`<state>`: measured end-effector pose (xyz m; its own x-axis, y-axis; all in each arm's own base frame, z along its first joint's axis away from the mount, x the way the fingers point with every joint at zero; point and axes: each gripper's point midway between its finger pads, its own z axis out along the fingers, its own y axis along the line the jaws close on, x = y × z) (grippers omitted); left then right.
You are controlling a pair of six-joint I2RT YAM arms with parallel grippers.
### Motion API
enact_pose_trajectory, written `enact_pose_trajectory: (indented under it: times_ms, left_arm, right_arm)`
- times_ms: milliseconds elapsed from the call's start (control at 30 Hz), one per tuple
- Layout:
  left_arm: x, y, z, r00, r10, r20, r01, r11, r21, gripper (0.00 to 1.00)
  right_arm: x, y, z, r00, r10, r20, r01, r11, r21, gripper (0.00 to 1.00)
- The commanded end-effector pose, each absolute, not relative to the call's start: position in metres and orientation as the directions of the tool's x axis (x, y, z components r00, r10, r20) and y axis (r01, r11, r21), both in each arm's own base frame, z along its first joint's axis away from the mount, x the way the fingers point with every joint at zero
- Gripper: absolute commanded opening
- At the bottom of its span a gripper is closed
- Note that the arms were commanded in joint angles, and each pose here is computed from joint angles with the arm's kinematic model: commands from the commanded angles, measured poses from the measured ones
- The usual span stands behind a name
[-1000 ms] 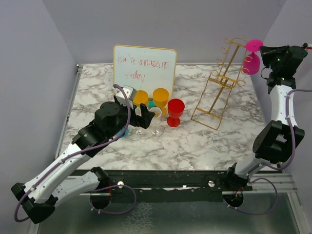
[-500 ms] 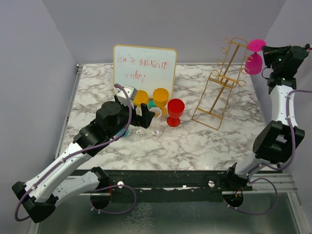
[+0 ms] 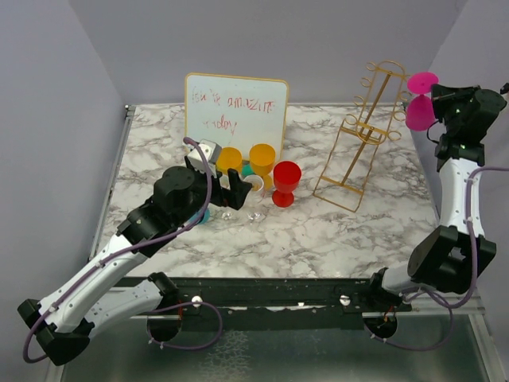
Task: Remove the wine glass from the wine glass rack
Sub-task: Pick up the wine glass from the wine rack, then place the wine glass at the center of the board.
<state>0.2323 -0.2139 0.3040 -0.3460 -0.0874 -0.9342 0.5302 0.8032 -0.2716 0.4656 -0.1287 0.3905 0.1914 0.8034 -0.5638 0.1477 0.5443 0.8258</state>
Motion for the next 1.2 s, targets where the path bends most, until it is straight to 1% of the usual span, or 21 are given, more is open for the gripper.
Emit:
enact_pose_trajectory:
  times_ms: [0, 133, 333, 433, 567, 667, 767, 867, 933, 1000, 1067, 1133, 1167]
  left_arm:
    - [0.228, -0.205, 0.306, -0.336, -0.112, -0.935, 0.513, 0.811, -0.281, 0.99]
    - [0.226, -0.200, 0.306, -0.337, -0.133, -0.932, 0.497, 0.816, -0.295, 0.99]
    - [0.220, -0.200, 0.304, -0.343, -0.133, -0.930, 0.514, 0.802, -0.304, 0.99]
    - [0.218, -0.203, 0.303, -0.340, -0.107, -0.934, 0.541, 0.790, -0.288, 0.99]
    - [0.218, -0.207, 0.305, -0.327, -0.067, -0.943, 0.573, 0.779, -0.254, 0.99]
    - [0.218, -0.210, 0.305, -0.331, -0.060, -0.942, 0.579, 0.775, -0.254, 0.99]
    - [0.217, -0.214, 0.303, -0.342, -0.056, -0.938, 0.592, 0.762, -0.261, 0.99]
    - [0.215, -0.218, 0.304, -0.347, -0.057, -0.936, 0.606, 0.748, -0.270, 0.99]
    - [0.213, -0.220, 0.307, -0.344, -0.064, -0.937, 0.617, 0.737, -0.277, 0.99]
    - [0.213, -0.221, 0.309, -0.342, -0.078, -0.937, 0.618, 0.732, -0.287, 0.99]
    - [0.214, -0.222, 0.310, -0.349, -0.096, -0.932, 0.614, 0.728, -0.305, 0.99]
    - [0.211, -0.229, 0.312, -0.370, -0.103, -0.923, 0.629, 0.703, -0.331, 0.99]
    - [0.210, -0.232, 0.313, -0.379, -0.106, -0.919, 0.632, 0.696, -0.342, 0.99]
  right_arm:
    - [0.430, -0.134, 0.402, 0.259, 0.736, -0.626, 0.193, 0.595, 0.780, 0.01]
    - [0.394, -0.127, 0.403, 0.287, 0.706, -0.647, 0.221, 0.609, 0.762, 0.00]
    - [0.347, -0.103, 0.408, 0.255, 0.707, -0.659, 0.219, 0.622, 0.752, 0.01]
    - [0.324, -0.085, 0.406, 0.218, 0.716, -0.663, 0.201, 0.632, 0.748, 0.00]
    - [0.292, -0.054, 0.398, 0.126, 0.729, -0.673, 0.160, 0.654, 0.739, 0.01]
    - [0.266, -0.045, 0.390, 0.097, 0.720, -0.688, 0.199, 0.663, 0.722, 0.01]
    - [0.253, -0.031, 0.378, 0.031, 0.727, -0.686, 0.220, 0.665, 0.714, 0.01]
    - [0.246, -0.010, 0.371, -0.048, 0.745, -0.666, 0.172, 0.663, 0.729, 0.00]
    - [0.240, 0.006, 0.366, -0.101, 0.784, -0.613, 0.147, 0.621, 0.770, 0.00]
    - [0.233, 0.029, 0.369, -0.163, 0.806, -0.569, 0.057, 0.583, 0.811, 0.00]
    - [0.226, 0.045, 0.377, -0.207, 0.797, -0.567, -0.020, 0.576, 0.817, 0.01]
    - [0.220, 0.060, 0.386, -0.257, 0.767, -0.588, -0.099, 0.585, 0.805, 0.01]
    - [0.217, 0.065, 0.387, -0.274, 0.758, -0.592, -0.116, 0.585, 0.803, 0.01]
